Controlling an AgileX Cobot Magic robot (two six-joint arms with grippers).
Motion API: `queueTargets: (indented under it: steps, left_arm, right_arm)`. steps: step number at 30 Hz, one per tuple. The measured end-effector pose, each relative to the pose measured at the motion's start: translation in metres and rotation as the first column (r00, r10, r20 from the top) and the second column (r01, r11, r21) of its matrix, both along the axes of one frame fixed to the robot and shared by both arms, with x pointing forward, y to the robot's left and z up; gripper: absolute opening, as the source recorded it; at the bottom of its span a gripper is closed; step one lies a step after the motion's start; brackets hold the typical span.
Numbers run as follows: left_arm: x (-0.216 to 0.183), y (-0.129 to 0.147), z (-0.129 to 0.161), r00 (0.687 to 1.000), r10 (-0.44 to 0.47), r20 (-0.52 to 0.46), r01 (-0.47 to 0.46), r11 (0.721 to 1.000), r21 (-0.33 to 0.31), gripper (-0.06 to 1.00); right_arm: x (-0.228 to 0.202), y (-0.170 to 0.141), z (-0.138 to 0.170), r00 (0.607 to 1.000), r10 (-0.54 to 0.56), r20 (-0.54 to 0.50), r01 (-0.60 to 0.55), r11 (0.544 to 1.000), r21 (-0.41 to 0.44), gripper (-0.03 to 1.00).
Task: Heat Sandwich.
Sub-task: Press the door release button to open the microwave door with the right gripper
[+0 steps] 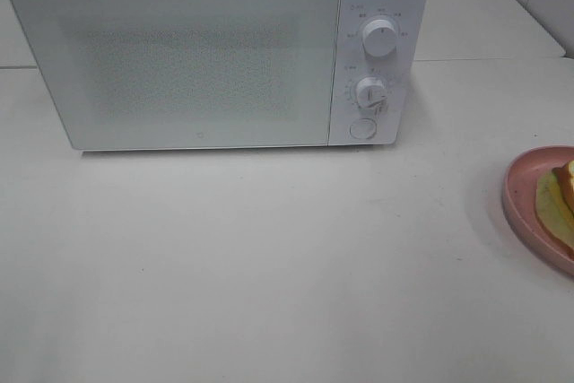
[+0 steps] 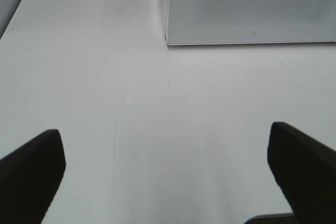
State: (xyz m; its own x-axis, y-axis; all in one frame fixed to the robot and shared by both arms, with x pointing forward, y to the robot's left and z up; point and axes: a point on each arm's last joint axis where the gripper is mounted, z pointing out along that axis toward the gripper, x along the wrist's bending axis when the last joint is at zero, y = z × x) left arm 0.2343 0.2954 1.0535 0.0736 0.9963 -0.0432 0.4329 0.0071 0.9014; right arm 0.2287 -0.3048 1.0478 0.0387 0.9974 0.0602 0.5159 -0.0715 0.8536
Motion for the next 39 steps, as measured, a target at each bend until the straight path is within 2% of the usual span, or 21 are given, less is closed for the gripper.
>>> queueTargets:
  steps: [16,21,25,39]
  left_arm:
    - [0.0,0.0,0.0,1.0,0.0,0.0,0.0,1.0,0.0,0.99]
    - [0.0,0.0,0.0,1.0,0.0,0.0,0.0,1.0,0.0,0.99]
    - [0.0,0.0,0.0,1.0,0.0,0.0,0.0,1.0,0.0,0.99]
    - [0.0,0.0,0.0,1.0,0.0,0.0,0.0,1.0,0.0,0.99]
  right_arm:
    - [0.0,0.0,0.0,1.0,0.0,0.0,0.0,1.0,0.0,0.77]
    - [0.001,0.0,0.01,0.999,0.002,0.044,-0.002,1.0,0.002,0.77]
    - [0.008,0.001,0.016,0.999,0.004,0.053,-0.004,1.0,0.001,0.77]
    - [0.061,0.005,0.024,0.999,0.015,-0.034,-0.015,1.0,-0.009,0.77]
